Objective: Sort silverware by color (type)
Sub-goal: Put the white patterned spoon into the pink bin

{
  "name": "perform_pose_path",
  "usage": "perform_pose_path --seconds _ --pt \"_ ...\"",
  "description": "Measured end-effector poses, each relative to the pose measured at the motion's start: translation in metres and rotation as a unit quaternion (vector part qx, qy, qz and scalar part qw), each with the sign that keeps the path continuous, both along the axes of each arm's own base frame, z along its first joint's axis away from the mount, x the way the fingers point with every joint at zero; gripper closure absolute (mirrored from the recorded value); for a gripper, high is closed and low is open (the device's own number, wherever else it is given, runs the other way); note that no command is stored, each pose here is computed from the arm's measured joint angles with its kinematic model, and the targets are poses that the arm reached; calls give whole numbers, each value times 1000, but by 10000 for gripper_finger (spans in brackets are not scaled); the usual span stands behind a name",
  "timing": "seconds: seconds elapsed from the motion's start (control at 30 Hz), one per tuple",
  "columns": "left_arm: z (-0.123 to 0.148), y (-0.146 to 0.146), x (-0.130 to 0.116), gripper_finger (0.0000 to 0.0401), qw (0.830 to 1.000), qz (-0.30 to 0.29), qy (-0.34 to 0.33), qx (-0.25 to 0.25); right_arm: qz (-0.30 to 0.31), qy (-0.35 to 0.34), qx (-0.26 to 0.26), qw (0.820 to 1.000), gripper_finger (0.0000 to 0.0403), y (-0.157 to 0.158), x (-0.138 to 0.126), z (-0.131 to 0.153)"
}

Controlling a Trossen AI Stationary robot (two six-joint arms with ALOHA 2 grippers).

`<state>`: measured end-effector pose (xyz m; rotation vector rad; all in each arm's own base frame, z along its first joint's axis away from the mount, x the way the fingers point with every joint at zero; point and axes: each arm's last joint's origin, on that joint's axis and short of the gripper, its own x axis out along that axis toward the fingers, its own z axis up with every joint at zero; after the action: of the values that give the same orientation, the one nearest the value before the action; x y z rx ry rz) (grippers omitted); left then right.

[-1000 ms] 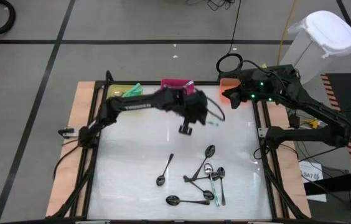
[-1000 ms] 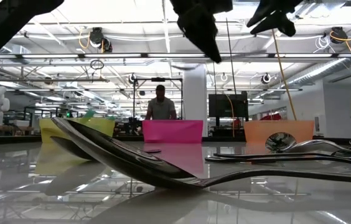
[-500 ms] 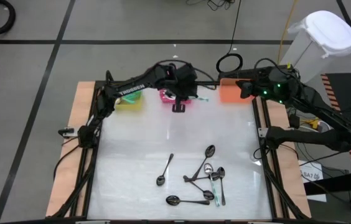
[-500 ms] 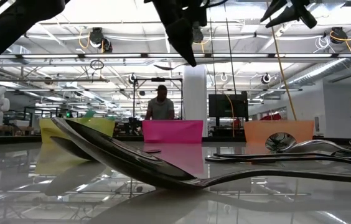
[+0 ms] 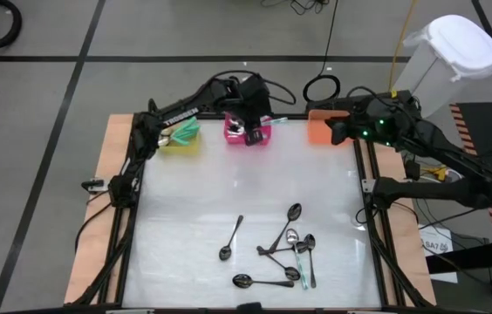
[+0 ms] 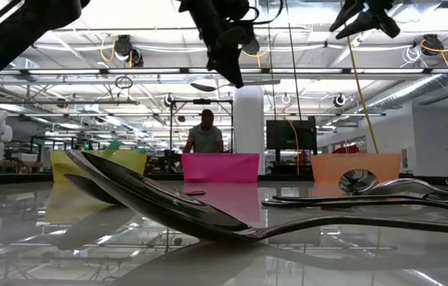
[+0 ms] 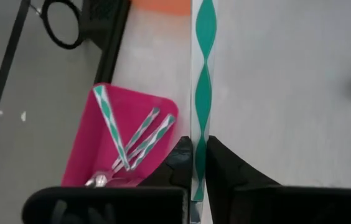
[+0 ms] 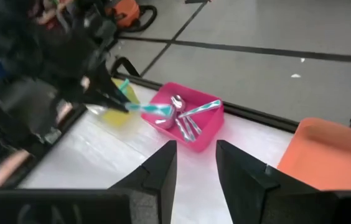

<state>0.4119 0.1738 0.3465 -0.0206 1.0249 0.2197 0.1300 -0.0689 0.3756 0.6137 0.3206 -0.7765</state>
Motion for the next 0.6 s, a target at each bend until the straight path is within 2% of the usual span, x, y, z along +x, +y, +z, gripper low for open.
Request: perform_pose_path --seconds 0.37,0.6 --pt "5 49 -17 383 993 109 -52 -15 67 108 -69 990 293 -10 20 -11" --pt "-4 78 -23 383 985 150 -74 -37 100 143 -115 978 293 -11 20 -11"
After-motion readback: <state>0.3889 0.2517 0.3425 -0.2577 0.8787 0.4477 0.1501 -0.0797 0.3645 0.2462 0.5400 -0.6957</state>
